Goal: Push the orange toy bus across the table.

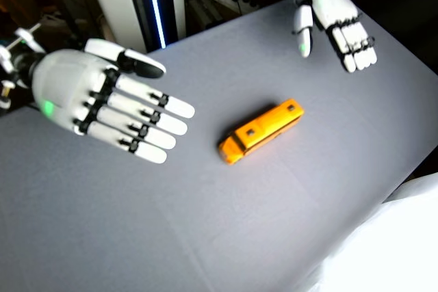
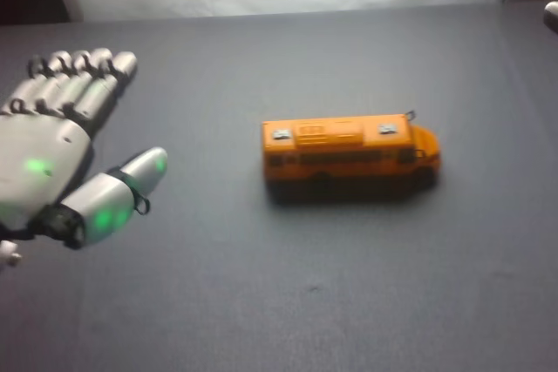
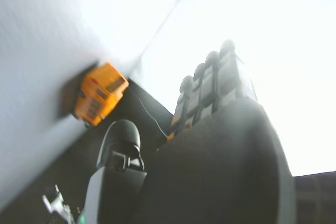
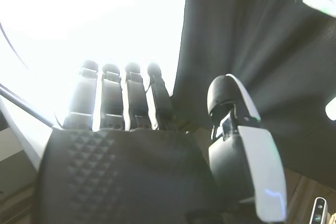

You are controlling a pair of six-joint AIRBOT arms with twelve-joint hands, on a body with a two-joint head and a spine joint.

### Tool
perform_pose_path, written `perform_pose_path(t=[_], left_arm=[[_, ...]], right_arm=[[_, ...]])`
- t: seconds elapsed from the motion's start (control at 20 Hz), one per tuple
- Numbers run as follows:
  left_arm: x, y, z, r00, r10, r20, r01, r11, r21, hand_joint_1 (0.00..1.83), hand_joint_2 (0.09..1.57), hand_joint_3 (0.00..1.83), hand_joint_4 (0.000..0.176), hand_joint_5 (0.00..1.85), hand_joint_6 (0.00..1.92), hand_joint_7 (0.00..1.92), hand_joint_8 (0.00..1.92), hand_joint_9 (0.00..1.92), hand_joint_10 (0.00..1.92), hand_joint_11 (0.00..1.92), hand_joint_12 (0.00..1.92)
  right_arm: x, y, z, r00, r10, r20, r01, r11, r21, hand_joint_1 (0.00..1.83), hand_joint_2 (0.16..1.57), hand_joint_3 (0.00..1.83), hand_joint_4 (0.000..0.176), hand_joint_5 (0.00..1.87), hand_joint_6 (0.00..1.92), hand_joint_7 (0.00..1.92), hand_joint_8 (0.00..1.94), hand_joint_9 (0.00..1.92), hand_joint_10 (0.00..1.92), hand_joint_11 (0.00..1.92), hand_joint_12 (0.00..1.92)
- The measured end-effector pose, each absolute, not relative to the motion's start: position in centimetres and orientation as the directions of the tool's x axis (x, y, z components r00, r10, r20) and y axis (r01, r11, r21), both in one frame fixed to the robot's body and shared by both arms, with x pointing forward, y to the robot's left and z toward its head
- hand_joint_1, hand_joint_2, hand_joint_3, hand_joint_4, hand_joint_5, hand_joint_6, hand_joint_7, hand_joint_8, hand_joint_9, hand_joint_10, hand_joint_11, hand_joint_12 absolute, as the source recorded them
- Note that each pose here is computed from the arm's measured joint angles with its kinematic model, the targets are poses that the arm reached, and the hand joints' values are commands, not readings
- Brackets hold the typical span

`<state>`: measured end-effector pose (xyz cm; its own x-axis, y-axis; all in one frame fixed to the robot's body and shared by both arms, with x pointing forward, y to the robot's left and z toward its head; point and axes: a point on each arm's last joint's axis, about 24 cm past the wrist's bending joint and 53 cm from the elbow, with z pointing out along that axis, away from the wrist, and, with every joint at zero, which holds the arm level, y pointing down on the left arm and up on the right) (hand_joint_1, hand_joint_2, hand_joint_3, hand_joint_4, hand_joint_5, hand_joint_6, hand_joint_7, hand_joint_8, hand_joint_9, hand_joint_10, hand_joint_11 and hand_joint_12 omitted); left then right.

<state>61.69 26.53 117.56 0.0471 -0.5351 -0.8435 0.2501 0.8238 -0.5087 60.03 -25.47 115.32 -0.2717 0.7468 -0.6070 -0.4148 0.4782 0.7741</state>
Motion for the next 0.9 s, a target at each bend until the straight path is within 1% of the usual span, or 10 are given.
perform_pose_path(t=[0.2, 0.25, 0.35, 0.5, 0.6, 0.65, 0.7, 0.75, 0.8, 0.9], left_arm=[[60.8, 25.8, 119.8, 0.091, -0.554, -0.828, 0.318, 0.804, -0.503, 0.00, 1.39, 0.00, 0.000, 0.02, 0.01, 0.00, 0.00, 0.00, 0.00, 0.00, 0.00], [60.3, 25.3, 120.5, 0.098, -0.558, -0.824, 0.345, 0.796, -0.498, 0.00, 1.39, 0.00, 0.000, 0.05, 0.02, 0.03, 0.01, 0.00, 0.00, 0.00, 0.00], [59.7, 24.4, 121.4, 0.101, -0.578, -0.810, 0.401, 0.769, -0.498, 0.00, 1.41, 0.01, 0.000, 0.05, 0.01, 0.03, 0.01, 0.00, 0.00, 0.00, 0.00], [59.4, 23.9, 121.5, 0.084, -0.593, -0.801, 0.424, 0.749, -0.510, 0.00, 1.42, 0.01, 0.000, 0.05, 0.01, 0.04, 0.01, 0.02, 0.01, 0.01, 0.00], [59.2, 23.9, 121.4, 0.081, -0.595, -0.800, 0.424, 0.747, -0.513, 0.04, 1.42, 0.01, 0.000, 0.04, 0.00, 0.02, 0.00, 0.00, 0.00, 0.00, 0.00], [59.0, 23.6, 121.8, 0.081, -0.593, -0.801, 0.441, 0.742, -0.505, 0.05, 1.43, 0.01, 0.000, 0.03, 0.00, 0.01, 0.00, 0.00, 0.00, 0.00, 0.00], [58.5, 23.0, 122.4, 0.084, -0.592, -0.801, 0.473, 0.732, -0.491, 0.15, 1.43, 0.00, 0.000, 0.03, 0.00, 0.01, 0.00, 0.00, 0.00, 0.00, 0.00], [58.2, 22.6, 122.7, 0.087, -0.597, -0.798, 0.488, 0.723, -0.488, 0.20, 1.42, 0.00, 0.000, 0.04, 0.00, 0.01, 0.00, 0.00, 0.00, 0.00, 0.00], [57.9, 22.3, 122.9, 0.084, -0.599, -0.796, 0.505, 0.715, -0.484, 0.21, 1.40, 0.00, 0.000, 0.05, 0.00, 0.00, 0.00, 0.00, 0.00, 0.00, 0.00], [57.8, 22.2, 123.1, 0.086, -0.604, -0.793, 0.509, 0.710, -0.486, 0.22, 1.40, 0.00, 0.000, 0.06, 0.01, 0.00, 0.00, 0.00, 0.00, 0.00, 0.00]], right_arm=[[60.0, -25.9, 115.7, -0.253, 0.756, -0.603, -0.419, 0.476, 0.773, 0.24, 1.38, 0.00, 0.002, 0.16, 0.01, 0.14, 0.01, 0.00, 0.00, 0.00, 0.00], [60.0, -25.9, 115.8, -0.250, 0.758, -0.603, -0.422, 0.475, 0.772, 0.23, 1.37, 0.00, 0.028, 0.16, 0.00, 0.14, 0.00, 0.01, 0.00, 0.00, 0.00], [60.0, -26.0, 116.0, -0.243, 0.762, -0.601, -0.426, 0.473, 0.772, 0.24, 1.37, 0.00, 0.024, 0.16, 0.00, 0.15, 0.01, 0.02, 0.01, 0.01, 0.00], [60.0, -26.0, 116.0, -0.241, 0.763, -0.600, -0.427, 0.471, 0.771, 0.20, 1.36, 0.00, 0.034, 0.16, 0.00, 0.15, 0.00, 0.03, 0.01, 0.02, 0.01], [59.9, -26.1, 116.4, -0.235, 0.767, -0.597, -0.435, 0.466, 0.770, 0.18, 1.35, 0.00, 0.055, 0.14, 0.00, 0.12, 0.00, 0.00, 0.00, 0.00, 0.00], [59.8, -26.0, 116.6, -0.231, 0.773, -0.590, -0.441, 0.458, 0.772, 0.18, 1.35, 0.00, 0.046, 0.14, 0.00, 0.11, 0.00, 0.00, 0.00, 0.00, 0.00], [59.6, -25.9, 116.9, -0.229, 0.776, -0.587, -0.450, 0.450, 0.771, 0.19, 1.35, 0.00, 0.017, 0.15, 0.00, 0.11, 0.00, 0.00, 0.00, 0.00, 0.00], [59.5, -25.9, 117.2, -0.226, 0.780, -0.584, -0.459, 0.443, 0.770, 0.19, 1.34, 0.00, 0.022, 0.16, 0.00, 0.11, 0.00, 0.00, 0.00, 0.00, 0.00], [59.4, -25.8, 117.4, -0.222, 0.784, -0.580, -0.466, 0.437, 0.770, 0.21, 1.33, 0.00, 0.036, 0.17, 0.01, 0.12, 0.00, 0.01, 0.00, 0.00, 0.00], [59.2, -25.8, 117.8, -0.217, 0.787, -0.578, -0.479, 0.430, 0.765, 0.20, 1.32, 0.00, 0.041, 0.17, 0.01, 0.12, 0.00, 0.01, 0.00, 0.00, 0.00]])
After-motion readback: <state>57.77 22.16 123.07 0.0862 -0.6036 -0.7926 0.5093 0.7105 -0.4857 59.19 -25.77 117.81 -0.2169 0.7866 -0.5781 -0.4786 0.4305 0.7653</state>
